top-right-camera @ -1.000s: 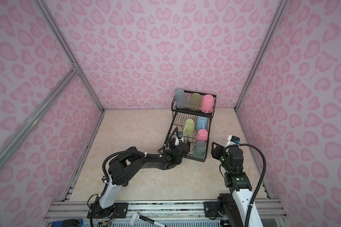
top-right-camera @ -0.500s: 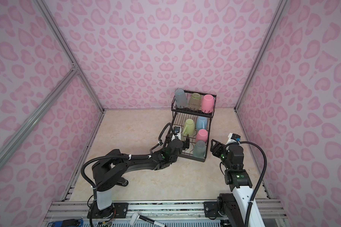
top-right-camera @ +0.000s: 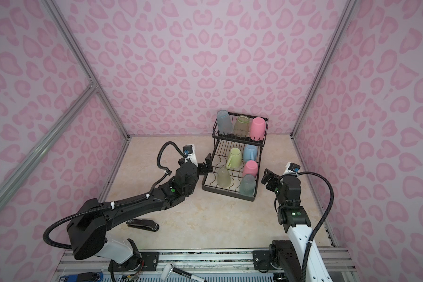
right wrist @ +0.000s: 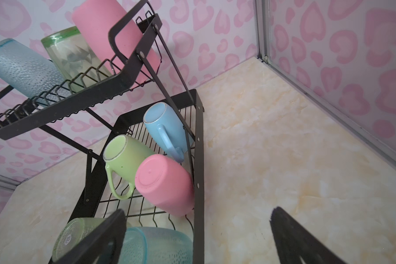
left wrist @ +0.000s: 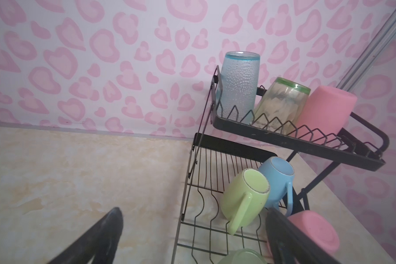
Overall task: Load cups into a dish rack
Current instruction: Reset both arms
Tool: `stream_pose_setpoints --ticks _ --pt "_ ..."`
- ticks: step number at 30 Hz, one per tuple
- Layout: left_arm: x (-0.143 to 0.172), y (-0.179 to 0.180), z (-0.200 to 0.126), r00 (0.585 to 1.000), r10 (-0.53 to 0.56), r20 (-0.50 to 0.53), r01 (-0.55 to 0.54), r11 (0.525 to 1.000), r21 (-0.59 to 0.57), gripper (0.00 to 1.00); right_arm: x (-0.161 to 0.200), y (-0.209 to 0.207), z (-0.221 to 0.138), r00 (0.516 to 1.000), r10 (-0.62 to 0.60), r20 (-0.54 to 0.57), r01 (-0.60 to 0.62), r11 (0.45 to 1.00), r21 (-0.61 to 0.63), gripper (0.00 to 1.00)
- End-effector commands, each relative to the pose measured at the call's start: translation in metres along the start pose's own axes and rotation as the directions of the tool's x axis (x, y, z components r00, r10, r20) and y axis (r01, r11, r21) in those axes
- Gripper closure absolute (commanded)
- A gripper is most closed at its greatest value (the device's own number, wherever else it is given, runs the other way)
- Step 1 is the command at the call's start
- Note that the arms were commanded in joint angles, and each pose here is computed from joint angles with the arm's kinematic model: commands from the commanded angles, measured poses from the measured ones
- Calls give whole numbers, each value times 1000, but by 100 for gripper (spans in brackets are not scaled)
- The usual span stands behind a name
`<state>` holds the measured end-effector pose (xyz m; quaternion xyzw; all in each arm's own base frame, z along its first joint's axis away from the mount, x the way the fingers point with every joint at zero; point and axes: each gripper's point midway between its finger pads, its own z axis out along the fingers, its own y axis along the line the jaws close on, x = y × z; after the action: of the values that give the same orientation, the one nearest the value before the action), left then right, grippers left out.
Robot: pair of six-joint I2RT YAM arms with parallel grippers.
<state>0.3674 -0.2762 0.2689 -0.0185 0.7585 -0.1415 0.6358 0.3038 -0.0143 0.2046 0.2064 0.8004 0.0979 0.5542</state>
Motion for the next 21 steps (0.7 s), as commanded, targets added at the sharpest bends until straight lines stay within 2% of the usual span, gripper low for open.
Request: stream_pose_setpoints --ticks 1,7,11,13,16,18,21 --pt "-7 34 -6 1000 12 -20 -14 996 -85 2 -15 -5 4 996 -25 88 23 999 33 2" --pt "-41 107 -21 1000 12 -8 -14 972 -236 2 -24 -12 16 986 -50 158 38 996 77 2" --pt "-61 172 -35 1000 25 -5 -25 924 -380 3 -24 -23 27 978 -92 188 67 988 137 2" --pt "-67 205 -47 1000 -5 16 11 900 -436 3 -20 -29 35 975 -113 192 82 983 163 2" --pt "-69 253 -61 992 -109 57 123 855 -504 3 -15 -39 45 969 -155 191 113 970 214 2" --pt "-64 282 -66 980 -181 76 193 820 -539 3 -13 -46 50 963 -182 201 129 960 250 2" --pt "-52 318 -72 971 -218 95 230 758 -610 3 -11 -52 54 954 -223 200 161 946 282 2"
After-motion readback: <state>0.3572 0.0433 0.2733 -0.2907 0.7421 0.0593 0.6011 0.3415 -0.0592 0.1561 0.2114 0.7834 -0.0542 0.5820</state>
